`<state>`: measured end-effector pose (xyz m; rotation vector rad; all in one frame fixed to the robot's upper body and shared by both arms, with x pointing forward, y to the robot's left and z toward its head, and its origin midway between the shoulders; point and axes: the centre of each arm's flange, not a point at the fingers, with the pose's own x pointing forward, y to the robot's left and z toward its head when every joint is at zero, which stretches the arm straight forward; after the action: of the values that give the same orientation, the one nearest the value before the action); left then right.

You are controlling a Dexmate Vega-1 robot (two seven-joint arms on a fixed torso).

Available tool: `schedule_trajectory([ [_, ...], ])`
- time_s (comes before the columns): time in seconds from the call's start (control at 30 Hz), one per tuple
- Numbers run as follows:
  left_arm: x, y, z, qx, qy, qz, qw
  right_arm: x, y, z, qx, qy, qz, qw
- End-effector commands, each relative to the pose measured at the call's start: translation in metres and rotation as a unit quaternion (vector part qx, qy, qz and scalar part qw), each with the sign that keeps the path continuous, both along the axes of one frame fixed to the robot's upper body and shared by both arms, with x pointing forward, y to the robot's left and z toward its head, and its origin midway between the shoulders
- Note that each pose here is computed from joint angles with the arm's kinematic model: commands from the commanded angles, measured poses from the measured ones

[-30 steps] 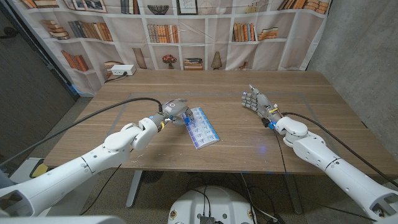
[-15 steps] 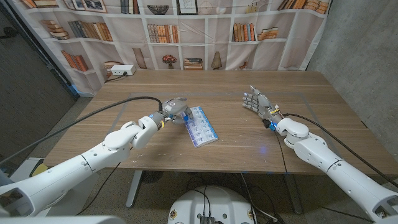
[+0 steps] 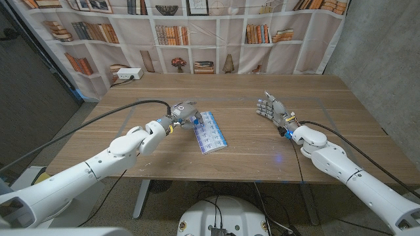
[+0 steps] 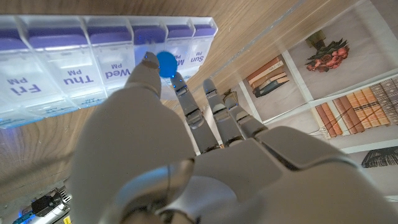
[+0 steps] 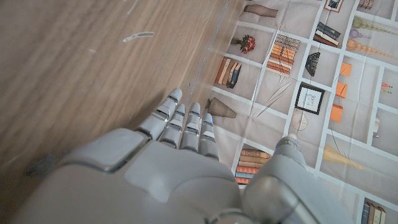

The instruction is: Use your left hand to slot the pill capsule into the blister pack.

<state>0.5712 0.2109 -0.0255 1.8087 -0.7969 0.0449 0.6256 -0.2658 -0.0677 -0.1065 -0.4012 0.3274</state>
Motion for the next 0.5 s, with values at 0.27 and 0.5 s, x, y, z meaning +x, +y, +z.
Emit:
schedule_trajectory([
  [0.27, 0.0024, -0.0044, 0.0027, 0.002, -0.006, -0.002, 1.0, -0.0012, -0.0032, -0.0048, 0.004, 0.006, 0.002, 1.0],
  [0.5, -0.0001, -0.0034, 0.005, 0.003, -0.011, -0.005, 1.0, -0.0018, -0.0023, -0.0055, 0.006, 0.005, 0.001, 1.0],
])
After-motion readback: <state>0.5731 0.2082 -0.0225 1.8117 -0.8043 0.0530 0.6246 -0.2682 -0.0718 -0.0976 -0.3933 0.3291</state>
